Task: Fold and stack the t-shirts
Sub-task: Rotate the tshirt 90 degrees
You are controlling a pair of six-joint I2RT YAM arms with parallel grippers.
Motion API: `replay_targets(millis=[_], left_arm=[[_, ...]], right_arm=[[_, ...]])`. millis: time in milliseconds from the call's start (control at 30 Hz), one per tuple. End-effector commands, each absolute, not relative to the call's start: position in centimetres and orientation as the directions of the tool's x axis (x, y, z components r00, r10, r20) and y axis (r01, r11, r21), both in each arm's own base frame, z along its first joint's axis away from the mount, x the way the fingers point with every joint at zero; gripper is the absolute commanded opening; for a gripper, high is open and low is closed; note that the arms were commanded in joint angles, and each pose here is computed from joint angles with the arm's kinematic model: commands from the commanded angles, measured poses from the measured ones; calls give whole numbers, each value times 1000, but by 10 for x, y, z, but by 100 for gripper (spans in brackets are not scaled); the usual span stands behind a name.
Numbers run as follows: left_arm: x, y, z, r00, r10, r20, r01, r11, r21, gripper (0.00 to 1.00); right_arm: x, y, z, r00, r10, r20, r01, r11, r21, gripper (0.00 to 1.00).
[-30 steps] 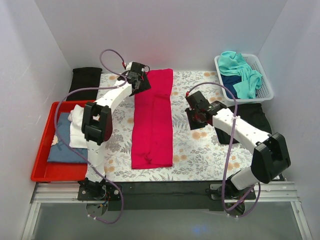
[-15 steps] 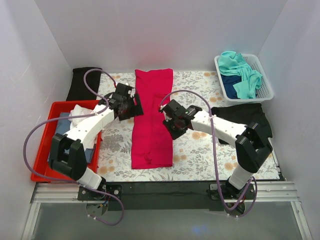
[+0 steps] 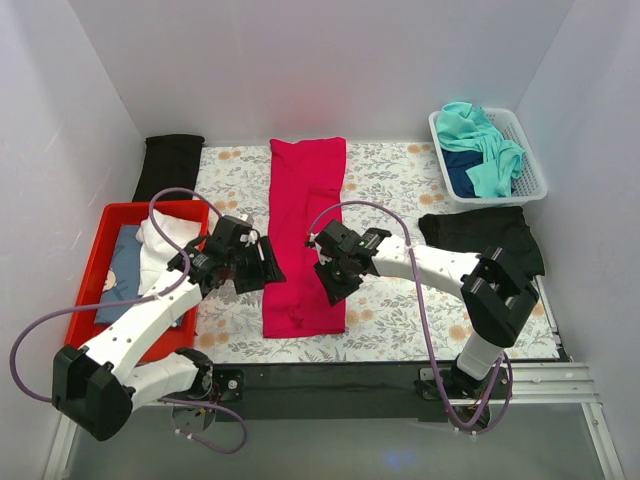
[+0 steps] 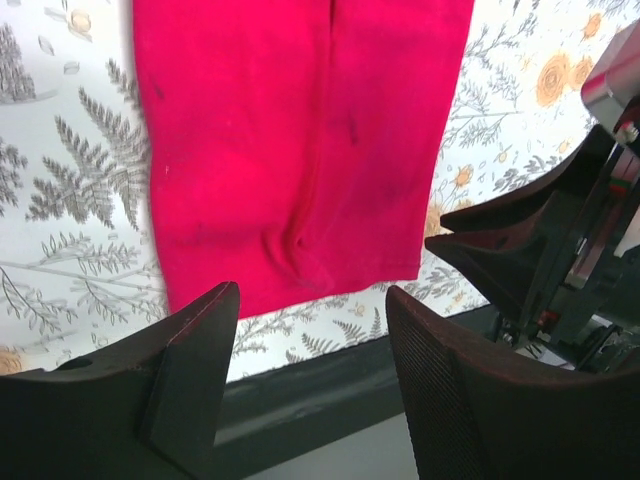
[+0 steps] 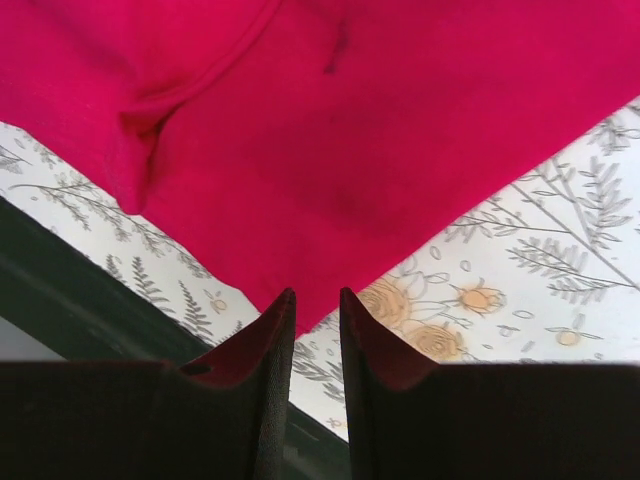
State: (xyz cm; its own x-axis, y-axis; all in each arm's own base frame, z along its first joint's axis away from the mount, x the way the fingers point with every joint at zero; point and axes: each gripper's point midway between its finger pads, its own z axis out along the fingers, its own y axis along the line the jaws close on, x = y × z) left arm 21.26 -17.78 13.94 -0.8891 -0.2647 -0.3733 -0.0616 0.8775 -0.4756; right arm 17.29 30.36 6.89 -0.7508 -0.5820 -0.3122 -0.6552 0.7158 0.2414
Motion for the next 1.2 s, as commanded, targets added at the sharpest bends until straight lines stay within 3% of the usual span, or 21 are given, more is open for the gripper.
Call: replay_targets(millis=[0,400,867,1167], left_arm=[[195,-178,136,-892,-315,-324,-115,852,-511,58],[163,-169,92,-890,-383,-245,-261,872,-415,45],[135,-172,26,-868,-466,-172,-413,869,-271,42],[109,-137,10,-847,-499,-183,-507,862,-1,45]], right_arm=[[163,326,79,-791,-505,-345,-608,716,344,31],[123,339,43,-831,-482,-278,-557,730,397,30],[111,292,22,-833,-495,-245,-551,779,298,29],[106,255,17,-834,-498,-237,-545,808,221,29]])
